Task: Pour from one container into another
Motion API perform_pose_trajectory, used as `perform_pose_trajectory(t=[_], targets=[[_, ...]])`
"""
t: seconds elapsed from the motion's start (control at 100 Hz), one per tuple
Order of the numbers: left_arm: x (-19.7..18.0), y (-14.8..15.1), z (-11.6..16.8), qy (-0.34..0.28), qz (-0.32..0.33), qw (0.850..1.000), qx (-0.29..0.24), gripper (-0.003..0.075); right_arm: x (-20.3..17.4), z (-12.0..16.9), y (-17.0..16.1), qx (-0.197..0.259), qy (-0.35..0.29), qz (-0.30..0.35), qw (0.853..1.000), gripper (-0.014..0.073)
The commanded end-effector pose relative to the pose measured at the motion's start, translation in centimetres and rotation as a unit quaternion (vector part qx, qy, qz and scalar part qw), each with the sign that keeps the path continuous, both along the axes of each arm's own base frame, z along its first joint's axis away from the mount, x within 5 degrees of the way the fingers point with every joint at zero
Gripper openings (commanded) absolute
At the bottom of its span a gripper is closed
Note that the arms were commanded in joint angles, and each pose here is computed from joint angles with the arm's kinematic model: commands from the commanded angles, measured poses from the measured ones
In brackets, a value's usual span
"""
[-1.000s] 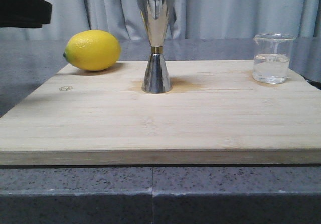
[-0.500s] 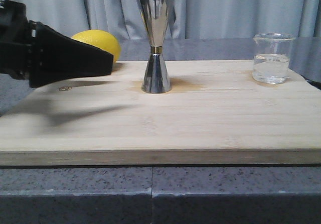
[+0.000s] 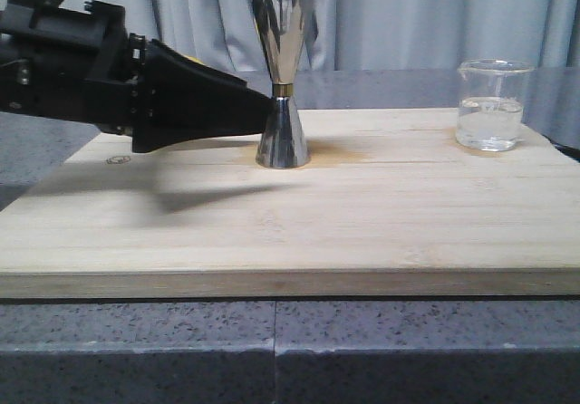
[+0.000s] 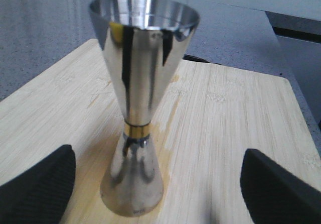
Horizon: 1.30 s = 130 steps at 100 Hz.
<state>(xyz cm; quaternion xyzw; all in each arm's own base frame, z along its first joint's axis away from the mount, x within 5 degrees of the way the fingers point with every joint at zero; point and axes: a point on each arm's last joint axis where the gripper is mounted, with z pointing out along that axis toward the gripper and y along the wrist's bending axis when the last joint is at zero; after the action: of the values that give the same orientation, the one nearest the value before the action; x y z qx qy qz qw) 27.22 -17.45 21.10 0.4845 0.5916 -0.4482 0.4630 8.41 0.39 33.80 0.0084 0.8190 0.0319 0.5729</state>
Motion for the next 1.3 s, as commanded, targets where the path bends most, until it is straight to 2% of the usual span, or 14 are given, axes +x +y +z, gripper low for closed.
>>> perform_pose_trajectory(t=[0.0, 0.28, 0.76, 0.86, 1.12, 1.29], targets=[[-0.1, -1.1, 2.9, -0.023, -0.026, 0.996, -0.079, 0.0619, 0.3, 1.6, 0.0, -0.001, -0.043, -0.002, 0.999, 0.0554], [1.1, -3.2, 3.0, -0.032, -0.050, 0.995, -0.085, 0.0619, 0.3, 1.6, 0.0, -0.001, -0.043, -0.002, 0.999, 0.0554], [1.7, -3.4, 2.9, -0.022, -0.049, 0.995, -0.086, 0.0610, 0.3, 1.4, 0.0, -0.001, -0.034, -0.001, 0.999, 0.0554], [1.7, -3.4, 2.9, -0.022, -0.049, 0.995, -0.086, 0.0540, 0.3, 1.4, 0.0, -0.001, -0.034, -0.001, 0.999, 0.0554], [1.7, -3.4, 2.9, -0.022, -0.049, 0.995, -0.086, 0.0258, 0.3, 1.4, 0.0, -0.001, -0.034, -0.001, 0.999, 0.0554], [1.7, -3.4, 2.9, -0.022, -0.049, 0.995, -0.086, 0.0136, 0.3, 1.4, 0.0, -0.001, -0.034, -0.001, 0.999, 0.0554]])
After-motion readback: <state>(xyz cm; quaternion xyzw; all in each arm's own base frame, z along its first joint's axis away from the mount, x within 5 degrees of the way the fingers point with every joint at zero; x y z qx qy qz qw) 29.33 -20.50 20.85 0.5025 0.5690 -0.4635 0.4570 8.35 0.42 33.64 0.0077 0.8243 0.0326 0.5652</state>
